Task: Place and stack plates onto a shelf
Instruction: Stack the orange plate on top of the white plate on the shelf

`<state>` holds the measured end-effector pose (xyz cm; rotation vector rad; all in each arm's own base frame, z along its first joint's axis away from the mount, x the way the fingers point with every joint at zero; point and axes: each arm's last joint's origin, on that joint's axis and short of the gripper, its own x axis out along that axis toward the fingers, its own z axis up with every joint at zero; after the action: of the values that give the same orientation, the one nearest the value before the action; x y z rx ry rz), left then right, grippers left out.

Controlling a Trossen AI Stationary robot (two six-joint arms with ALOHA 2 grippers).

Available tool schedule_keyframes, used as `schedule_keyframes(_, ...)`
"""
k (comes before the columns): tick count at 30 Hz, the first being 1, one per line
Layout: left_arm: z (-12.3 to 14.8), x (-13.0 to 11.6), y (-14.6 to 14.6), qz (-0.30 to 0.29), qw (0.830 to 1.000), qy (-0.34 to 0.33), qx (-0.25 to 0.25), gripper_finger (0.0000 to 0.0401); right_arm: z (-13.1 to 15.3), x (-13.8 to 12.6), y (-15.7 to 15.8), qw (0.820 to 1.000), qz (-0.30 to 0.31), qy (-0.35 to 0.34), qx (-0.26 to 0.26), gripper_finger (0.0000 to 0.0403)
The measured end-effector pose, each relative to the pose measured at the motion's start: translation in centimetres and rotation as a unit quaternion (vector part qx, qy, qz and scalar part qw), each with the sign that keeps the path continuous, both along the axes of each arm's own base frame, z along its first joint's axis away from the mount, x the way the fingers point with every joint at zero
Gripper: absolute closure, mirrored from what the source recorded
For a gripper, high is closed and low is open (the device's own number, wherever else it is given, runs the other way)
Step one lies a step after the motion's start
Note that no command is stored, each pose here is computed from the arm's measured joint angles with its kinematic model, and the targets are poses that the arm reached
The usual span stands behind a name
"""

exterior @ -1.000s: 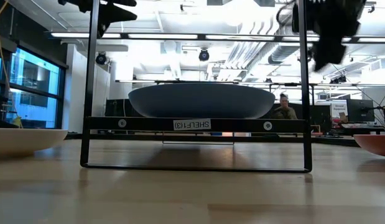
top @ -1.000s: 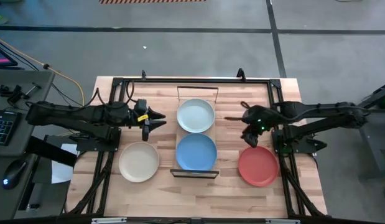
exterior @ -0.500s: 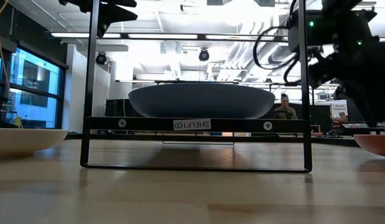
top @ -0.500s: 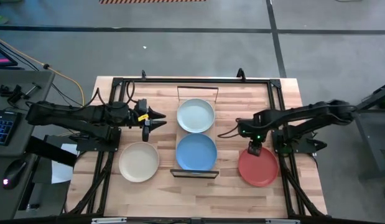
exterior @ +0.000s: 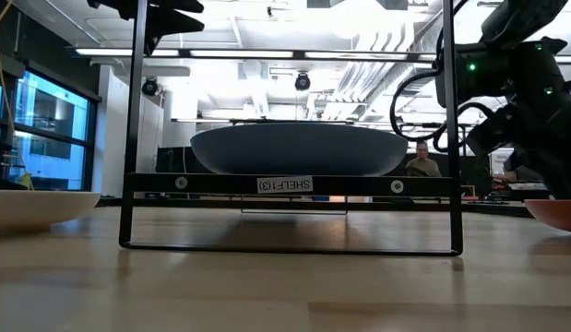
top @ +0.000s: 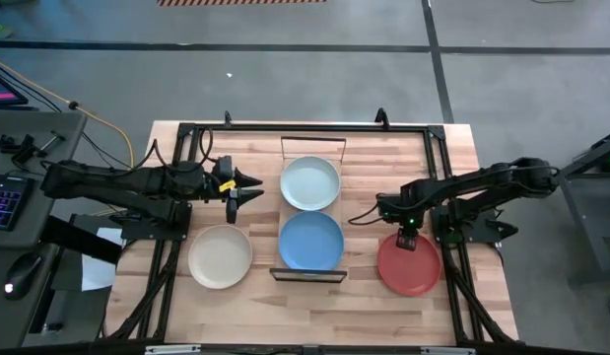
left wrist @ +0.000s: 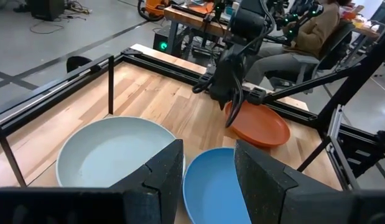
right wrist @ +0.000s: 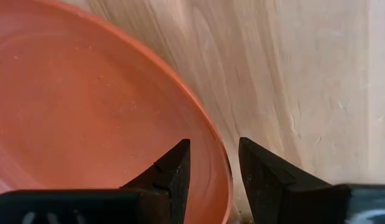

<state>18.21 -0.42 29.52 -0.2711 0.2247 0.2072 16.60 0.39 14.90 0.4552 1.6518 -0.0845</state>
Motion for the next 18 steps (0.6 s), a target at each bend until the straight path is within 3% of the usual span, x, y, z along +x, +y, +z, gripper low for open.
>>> schedule_keyframes(3,0.0,0.0,0.1,0.010,1.000,0.000,0.002,0.0268,-0.2,-0.1,0.0,1.000,-0.004,0.003,0.001,0.0309)
schedule_keyframes(8,0.0,0.0,0.1,0.014,1.000,0.000,0.003,0.0268,-0.6,-0.5,0.1,0.999,-0.049,0.018,0.007,0.0390)
schedule_keyframes(14,0.0,0.0,0.1,0.021,1.000,0.000,0.009,0.0268,-0.4,-0.5,0.1,0.997,-0.075,0.024,0.013,0.0398)
schedule_keyframes(18,0.3,-0.2,0.1,0.022,1.000,-0.011,0.008,0.0268,1.2,-0.3,0.2,0.997,-0.070,0.014,0.038,0.0401)
